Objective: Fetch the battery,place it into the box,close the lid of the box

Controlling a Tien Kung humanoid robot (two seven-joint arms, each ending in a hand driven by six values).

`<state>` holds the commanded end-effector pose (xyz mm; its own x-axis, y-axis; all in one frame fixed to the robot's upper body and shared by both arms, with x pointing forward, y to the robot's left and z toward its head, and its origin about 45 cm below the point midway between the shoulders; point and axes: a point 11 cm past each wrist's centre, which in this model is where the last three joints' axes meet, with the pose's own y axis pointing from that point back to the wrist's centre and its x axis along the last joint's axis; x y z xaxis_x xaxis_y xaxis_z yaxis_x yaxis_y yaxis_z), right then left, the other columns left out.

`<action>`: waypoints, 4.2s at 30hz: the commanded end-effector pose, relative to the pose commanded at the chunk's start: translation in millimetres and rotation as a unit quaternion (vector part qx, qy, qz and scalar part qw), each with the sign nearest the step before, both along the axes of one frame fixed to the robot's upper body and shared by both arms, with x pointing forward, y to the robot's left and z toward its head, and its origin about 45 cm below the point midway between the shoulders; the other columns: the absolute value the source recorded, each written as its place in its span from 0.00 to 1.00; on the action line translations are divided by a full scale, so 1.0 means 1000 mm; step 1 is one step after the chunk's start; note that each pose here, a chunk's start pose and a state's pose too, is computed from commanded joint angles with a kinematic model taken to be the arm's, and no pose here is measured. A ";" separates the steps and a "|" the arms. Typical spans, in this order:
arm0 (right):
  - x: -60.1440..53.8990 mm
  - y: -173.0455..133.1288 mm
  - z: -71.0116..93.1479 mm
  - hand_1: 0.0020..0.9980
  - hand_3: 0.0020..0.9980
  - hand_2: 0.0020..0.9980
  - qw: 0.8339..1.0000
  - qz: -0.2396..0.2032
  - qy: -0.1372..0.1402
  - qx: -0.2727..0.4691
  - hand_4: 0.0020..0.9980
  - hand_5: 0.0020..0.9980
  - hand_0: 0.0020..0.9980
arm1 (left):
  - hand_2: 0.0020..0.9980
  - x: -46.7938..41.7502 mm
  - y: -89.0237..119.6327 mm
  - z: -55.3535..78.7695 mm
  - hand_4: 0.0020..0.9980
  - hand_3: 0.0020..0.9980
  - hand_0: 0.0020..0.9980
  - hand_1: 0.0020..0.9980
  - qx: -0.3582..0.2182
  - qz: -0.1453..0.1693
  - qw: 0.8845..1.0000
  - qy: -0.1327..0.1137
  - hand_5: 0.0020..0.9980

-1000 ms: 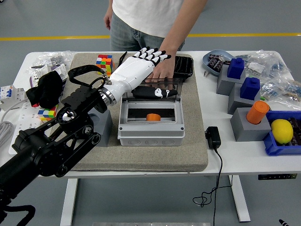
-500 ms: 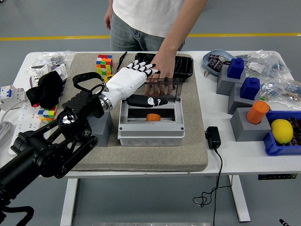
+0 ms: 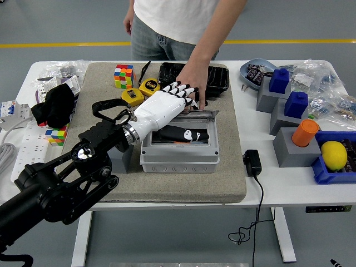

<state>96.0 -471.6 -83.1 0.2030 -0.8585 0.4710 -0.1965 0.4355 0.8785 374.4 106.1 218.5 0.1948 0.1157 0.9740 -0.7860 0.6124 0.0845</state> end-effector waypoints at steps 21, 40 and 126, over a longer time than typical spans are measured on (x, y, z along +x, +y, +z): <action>0.000 0.000 0.000 0.97 0.86 0.91 1.000 0.000 0.000 -0.001 1.00 1.00 0.99 | 0.94 -0.0384 -0.025 0.006 1.00 0.65 1.00 1.00 -0.038 -0.059 0.998 0.004 1.00; 0.000 0.000 0.000 0.97 0.86 0.91 1.000 -0.002 -0.001 0.000 1.00 1.00 0.99 | 0.91 -0.0125 0.007 -0.028 1.00 0.72 1.00 1.00 0.001 0.004 1.000 0.020 1.00; 0.127 -0.026 0.067 0.22 0.11 0.21 0.969 0.092 -0.188 -0.129 0.62 0.43 0.38 | 0.83 -0.0452 0.223 0.094 1.00 0.78 0.84 0.90 -0.490 0.259 0.821 -0.135 0.95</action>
<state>222.6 -497.8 -16.0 0.1141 -0.6683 0.7351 -0.5775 0.5575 0.5964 329.1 329.2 312.5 -0.3364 0.8685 0.3641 -0.8714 -0.1405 -0.4699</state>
